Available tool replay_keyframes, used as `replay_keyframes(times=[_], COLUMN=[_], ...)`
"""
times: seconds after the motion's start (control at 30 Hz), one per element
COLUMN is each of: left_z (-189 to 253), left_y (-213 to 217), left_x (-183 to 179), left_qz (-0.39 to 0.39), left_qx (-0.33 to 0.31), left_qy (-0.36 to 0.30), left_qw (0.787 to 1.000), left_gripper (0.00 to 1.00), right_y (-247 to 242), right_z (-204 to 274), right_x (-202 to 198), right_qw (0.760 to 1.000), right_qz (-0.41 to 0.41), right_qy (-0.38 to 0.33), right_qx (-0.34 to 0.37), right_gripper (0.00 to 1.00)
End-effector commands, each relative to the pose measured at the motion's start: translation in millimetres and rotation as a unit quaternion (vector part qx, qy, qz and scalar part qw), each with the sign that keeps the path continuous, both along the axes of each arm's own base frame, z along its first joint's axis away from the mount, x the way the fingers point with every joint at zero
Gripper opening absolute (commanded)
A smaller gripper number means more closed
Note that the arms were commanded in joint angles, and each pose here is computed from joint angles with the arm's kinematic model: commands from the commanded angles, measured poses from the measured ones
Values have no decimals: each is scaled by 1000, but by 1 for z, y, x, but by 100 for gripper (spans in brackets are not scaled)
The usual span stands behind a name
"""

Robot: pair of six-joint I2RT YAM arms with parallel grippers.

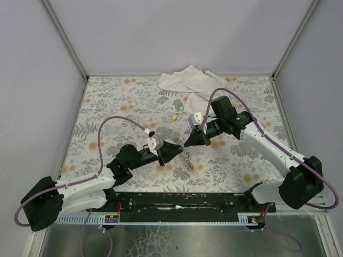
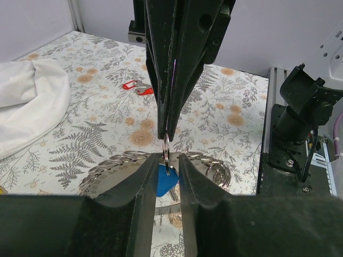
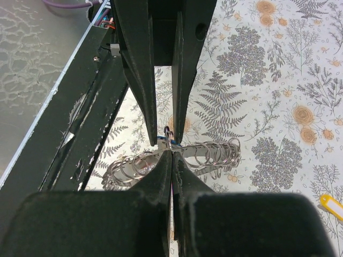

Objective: Remove the keys from the keyring
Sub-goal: Remove the key from the keyring.

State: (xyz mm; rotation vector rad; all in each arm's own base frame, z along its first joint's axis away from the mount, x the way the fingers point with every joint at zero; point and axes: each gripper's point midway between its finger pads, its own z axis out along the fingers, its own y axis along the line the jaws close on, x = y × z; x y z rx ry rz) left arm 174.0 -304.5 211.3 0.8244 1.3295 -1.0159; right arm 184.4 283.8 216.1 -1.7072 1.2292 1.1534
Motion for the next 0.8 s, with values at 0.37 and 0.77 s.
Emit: replay_keyframes(times=[0.37, 0.77], left_z=[32, 17], left_y=[-3, 5], left_x=[3, 11], left_qz=[-4, 14], left_qx=[-24, 115], left_qy=[-41, 8], left_qw=[999, 993], left_gripper=[0, 0], right_y=[6, 3], right_z=[12, 7], right_x=[1, 6], right_qw=[1000, 1000], right_qz=[11, -3], right_qy=[-5, -24], right_qx=[25, 8], right_gripper=[0, 36])
